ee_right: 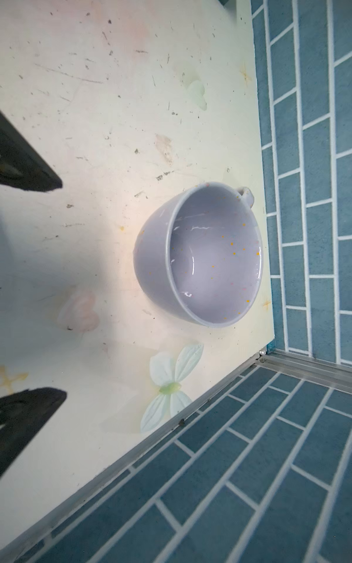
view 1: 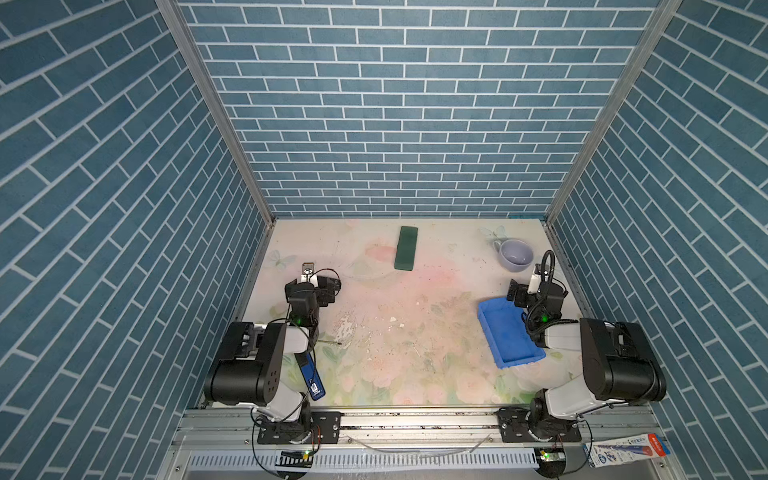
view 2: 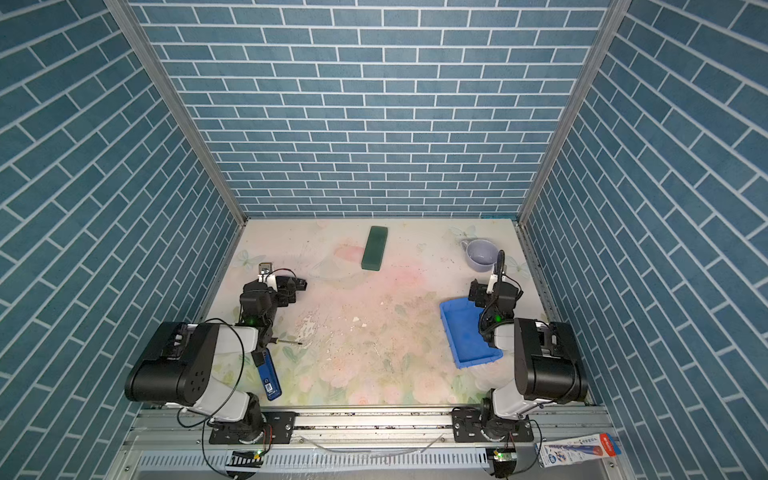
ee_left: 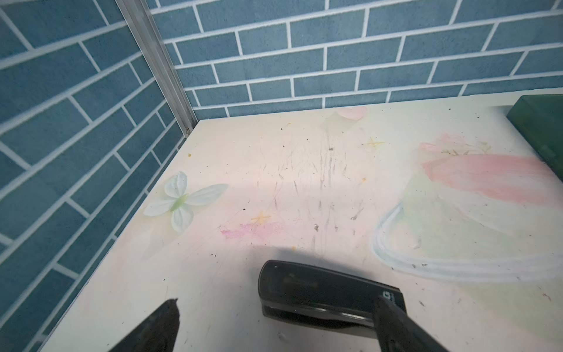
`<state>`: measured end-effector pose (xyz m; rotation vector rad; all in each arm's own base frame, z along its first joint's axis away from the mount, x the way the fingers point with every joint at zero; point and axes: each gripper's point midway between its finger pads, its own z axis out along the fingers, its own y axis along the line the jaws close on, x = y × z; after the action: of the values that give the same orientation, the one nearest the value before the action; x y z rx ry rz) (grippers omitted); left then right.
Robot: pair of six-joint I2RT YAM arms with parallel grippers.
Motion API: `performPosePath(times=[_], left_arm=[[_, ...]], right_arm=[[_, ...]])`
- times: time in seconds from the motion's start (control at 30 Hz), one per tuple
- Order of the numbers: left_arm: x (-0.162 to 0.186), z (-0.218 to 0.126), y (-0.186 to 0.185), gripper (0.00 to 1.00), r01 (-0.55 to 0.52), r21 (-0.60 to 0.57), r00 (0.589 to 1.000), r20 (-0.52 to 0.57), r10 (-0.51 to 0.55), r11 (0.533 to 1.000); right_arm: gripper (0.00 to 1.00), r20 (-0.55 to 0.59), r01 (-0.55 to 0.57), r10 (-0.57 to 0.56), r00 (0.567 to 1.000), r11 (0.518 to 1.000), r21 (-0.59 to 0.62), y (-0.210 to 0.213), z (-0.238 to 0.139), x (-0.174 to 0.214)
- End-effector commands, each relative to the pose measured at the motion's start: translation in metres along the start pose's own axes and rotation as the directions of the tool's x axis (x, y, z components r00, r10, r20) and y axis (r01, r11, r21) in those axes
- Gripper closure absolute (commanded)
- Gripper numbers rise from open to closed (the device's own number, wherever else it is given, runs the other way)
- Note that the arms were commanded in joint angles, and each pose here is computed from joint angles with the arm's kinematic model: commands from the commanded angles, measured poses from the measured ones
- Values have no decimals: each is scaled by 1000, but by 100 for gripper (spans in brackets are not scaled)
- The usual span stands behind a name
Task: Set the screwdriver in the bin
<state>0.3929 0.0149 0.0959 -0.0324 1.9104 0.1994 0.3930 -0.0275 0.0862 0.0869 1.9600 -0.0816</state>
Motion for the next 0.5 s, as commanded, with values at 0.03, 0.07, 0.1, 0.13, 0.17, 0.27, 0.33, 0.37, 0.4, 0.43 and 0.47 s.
performPosePath(times=[0.03,0.07,0.1,0.13,0.17,0.27,0.33,0.37,0.4,0.43,0.47], left_arm=[[0,0,-8,0,-20,49,1000,-2,20,999],[1,0,-8,0,-21,47,1000,-2,21,999],[1,0,-8,0,-21,48,1000,-4,21,999],[1,0,-8,0,-21,48,1000,-4,21,999],[1,0,-8,0,-21,48,1000,-3,21,999],[1,0,-8,0,-21,47,1000,-3,21,999],[1,0,-8,0,-21,47,1000,-3,21,999],[1,1,-8,0,-21,48,1000,-2,22,999],[0,1,-8,0,-20,49,1000,-1,20,999],[0,1,-8,0,-20,48,1000,-1,20,999],[0,1,-8,0,-19,48,1000,-2,19,999]], right_arm=[[1,12,-13,13,1000,1000,10,-2,1,-3],[1,13,-13,13,1000,1000,10,-2,1,-3],[1,9,-14,14,1000,1000,10,-2,1,-2],[1,12,-15,15,1000,1000,11,-2,1,-3],[1,11,-13,13,1000,1000,10,-2,1,-3],[1,9,-15,15,1000,1000,11,-2,1,-3],[1,11,-14,13,1000,1000,11,-2,1,-3],[1,10,-14,14,1000,1000,9,-2,1,-3],[1,10,-14,13,1000,1000,10,-2,1,-3],[1,10,-14,13,1000,1000,11,-2,1,-3],[1,9,-14,14,1000,1000,11,-2,1,-2]])
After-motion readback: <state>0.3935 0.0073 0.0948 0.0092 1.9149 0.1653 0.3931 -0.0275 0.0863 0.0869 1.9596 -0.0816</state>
